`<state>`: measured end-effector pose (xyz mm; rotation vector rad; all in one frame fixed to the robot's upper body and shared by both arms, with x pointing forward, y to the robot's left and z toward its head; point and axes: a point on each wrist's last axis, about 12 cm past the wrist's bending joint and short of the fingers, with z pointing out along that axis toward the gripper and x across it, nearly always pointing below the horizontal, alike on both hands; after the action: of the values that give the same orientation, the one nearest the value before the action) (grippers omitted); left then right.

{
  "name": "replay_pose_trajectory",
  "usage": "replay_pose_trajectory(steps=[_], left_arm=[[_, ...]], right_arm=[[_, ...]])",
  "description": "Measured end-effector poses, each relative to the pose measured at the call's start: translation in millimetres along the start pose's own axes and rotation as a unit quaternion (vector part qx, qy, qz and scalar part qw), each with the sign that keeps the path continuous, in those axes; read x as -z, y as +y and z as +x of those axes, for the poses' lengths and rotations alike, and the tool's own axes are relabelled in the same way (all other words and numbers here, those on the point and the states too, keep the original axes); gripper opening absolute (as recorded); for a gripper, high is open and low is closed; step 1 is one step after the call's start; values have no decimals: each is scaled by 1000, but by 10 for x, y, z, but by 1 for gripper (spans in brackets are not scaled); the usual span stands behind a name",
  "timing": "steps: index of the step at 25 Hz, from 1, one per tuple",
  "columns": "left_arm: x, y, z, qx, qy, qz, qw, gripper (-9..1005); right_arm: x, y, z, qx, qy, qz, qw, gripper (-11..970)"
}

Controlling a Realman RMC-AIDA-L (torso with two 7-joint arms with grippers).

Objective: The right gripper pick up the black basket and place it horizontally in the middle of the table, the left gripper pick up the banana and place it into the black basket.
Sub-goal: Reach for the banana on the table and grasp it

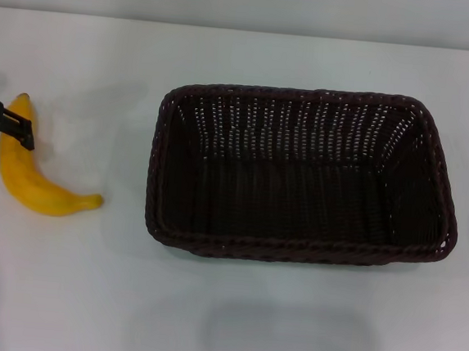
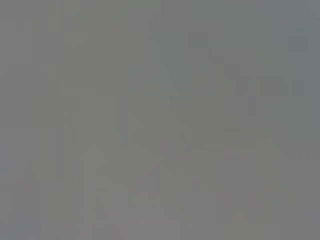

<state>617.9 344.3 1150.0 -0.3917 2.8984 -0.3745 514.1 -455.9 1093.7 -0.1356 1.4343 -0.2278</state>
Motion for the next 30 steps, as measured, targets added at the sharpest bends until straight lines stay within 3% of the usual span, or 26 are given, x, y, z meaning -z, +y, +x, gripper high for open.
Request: replay_pose_trajectory(steps=[15, 26, 30], left_arm=[[-313, -20, 41, 10, -12, 0, 1000, 854], [-284, -34, 7, 10, -15, 3, 1000, 832], [-272, -60, -7, 1, -15, 2, 1000, 712]], right_arm=[[-22, 18, -2, -6, -6, 9, 1000, 874], [-83, 27, 0, -6, 1, 13, 1000, 874], [-89, 25, 5, -6, 4, 15, 1000, 874]])
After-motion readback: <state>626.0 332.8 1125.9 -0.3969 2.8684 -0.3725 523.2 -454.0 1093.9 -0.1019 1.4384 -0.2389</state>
